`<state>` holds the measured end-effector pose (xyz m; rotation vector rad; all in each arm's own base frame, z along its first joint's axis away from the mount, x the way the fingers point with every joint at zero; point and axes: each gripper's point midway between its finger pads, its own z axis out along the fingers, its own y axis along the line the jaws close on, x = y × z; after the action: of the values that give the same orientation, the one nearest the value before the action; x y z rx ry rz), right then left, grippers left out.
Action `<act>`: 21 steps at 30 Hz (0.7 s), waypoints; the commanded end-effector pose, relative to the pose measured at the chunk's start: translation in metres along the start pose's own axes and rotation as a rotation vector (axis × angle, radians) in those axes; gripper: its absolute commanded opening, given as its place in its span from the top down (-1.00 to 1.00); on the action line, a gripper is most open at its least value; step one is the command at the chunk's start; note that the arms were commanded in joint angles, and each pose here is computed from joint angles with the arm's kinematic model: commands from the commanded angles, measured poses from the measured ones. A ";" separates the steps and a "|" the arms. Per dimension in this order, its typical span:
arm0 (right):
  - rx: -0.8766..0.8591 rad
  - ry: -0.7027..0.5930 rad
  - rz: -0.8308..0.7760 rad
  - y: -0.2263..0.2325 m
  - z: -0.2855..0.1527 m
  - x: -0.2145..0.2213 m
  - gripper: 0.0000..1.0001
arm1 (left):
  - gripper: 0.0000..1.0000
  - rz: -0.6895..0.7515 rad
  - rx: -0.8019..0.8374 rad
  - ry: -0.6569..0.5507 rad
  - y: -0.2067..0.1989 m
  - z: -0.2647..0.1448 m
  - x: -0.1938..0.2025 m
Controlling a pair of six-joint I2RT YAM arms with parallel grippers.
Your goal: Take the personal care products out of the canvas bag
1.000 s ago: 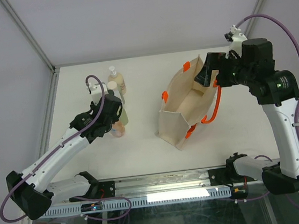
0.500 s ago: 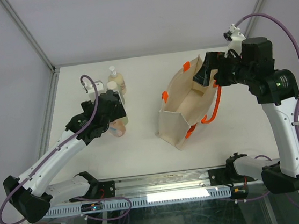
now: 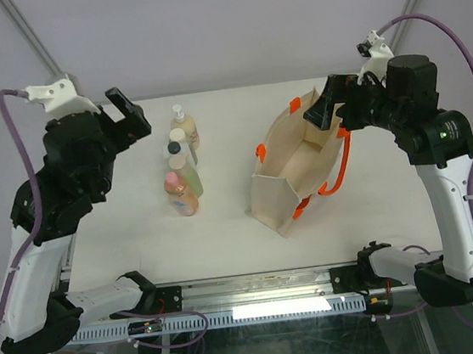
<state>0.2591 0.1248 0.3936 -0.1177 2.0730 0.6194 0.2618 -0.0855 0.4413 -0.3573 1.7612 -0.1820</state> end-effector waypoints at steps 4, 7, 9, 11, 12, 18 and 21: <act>-0.075 -0.167 -0.041 0.020 -0.016 -0.033 -0.99 | -0.98 0.056 -0.036 -0.259 -0.002 -0.015 -0.101; -0.067 -0.211 -0.045 0.021 -0.023 -0.040 -0.99 | -0.98 0.057 0.000 -0.331 -0.007 -0.021 -0.121; -0.057 -0.232 -0.045 0.020 -0.026 -0.044 -0.99 | -0.98 0.060 0.034 -0.357 -0.012 -0.025 -0.128; -0.048 -0.244 -0.041 0.019 -0.027 -0.045 -0.99 | -0.98 0.062 0.087 -0.388 -0.018 -0.030 -0.134; -0.045 -0.244 -0.038 0.018 -0.027 -0.045 -0.99 | -0.98 0.072 0.107 -0.393 -0.020 -0.029 -0.130; -0.041 -0.243 -0.013 0.017 -0.025 -0.044 -0.99 | -0.98 0.064 0.117 -0.414 -0.019 -0.032 -0.132; -0.035 -0.243 -0.005 0.016 -0.025 -0.043 -0.99 | -0.98 0.074 0.040 -0.354 -0.020 -0.019 -0.130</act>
<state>0.2563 0.1199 0.4315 -0.0795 1.8904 0.6265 0.2627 -0.0649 0.5564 -0.2340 1.4194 -0.1242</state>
